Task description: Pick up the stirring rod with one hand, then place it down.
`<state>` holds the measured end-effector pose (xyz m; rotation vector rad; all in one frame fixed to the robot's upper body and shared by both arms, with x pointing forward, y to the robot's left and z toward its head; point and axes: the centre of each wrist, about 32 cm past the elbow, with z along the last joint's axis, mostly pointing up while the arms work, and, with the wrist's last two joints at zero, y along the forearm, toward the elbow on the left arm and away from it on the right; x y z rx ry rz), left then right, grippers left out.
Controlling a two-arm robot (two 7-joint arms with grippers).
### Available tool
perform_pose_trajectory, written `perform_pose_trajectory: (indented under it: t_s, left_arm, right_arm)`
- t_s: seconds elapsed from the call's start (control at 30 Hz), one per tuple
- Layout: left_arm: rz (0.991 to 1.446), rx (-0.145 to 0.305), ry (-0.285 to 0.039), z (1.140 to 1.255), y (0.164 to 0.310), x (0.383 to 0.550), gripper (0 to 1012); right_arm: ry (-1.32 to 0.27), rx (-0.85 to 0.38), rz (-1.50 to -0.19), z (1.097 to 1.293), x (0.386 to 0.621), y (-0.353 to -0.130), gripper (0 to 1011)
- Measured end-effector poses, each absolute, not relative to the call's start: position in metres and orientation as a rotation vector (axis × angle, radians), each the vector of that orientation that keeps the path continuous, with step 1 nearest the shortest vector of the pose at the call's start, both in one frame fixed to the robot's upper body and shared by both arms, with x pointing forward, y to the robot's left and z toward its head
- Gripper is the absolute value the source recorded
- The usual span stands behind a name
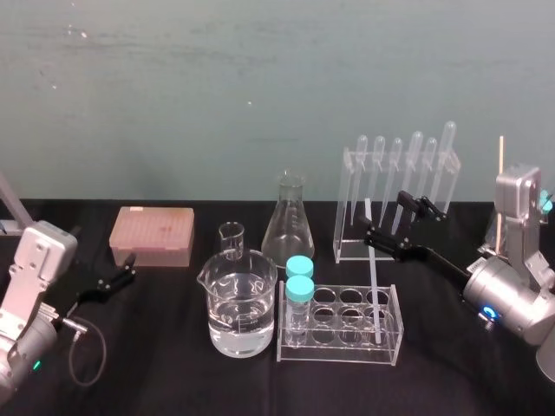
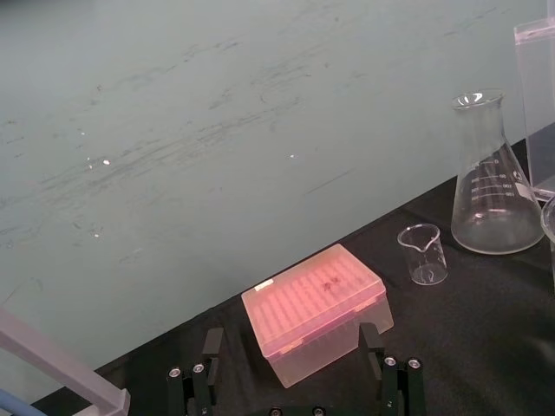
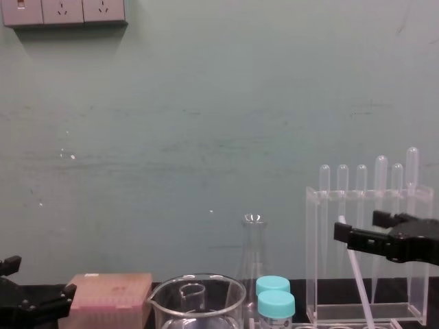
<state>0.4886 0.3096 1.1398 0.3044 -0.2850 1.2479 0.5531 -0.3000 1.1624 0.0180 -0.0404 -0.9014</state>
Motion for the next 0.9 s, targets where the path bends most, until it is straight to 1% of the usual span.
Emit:
perform_pose_trajectory:
  t_s: [0.03, 0.1, 0.2, 0.33, 0.9]
  left_arm:
    - [1.248, 0.304, -0.285, 1.14, 0.31, 0.489, 1000]
    - [1.248, 0.304, -0.285, 1.14, 0.31, 0.489, 1000]
    - [1.248, 0.304, -0.285, 1.14, 0.31, 0.489, 1000]
    - [1.248, 0.304, -0.285, 1.14, 0.31, 0.489, 1000]
    - [1.248, 0.304, -0.285, 1.14, 0.31, 0.489, 1000]
  right_arm:
    - [-0.04, 0.018, -0.901, 1.162, 0.553, -0.3, 1002]
    - [0.052, 0.033, -0.864, 1.16, 0.563, -0.301, 1002]
    - [0.128, 0.04, -0.828, 1.157, 0.571, -0.302, 1003]
    - [0.185, 0.041, -0.798, 1.154, 0.577, -0.302, 1003]
    - [0.21, 0.037, -0.784, 1.154, 0.58, -0.303, 1002]
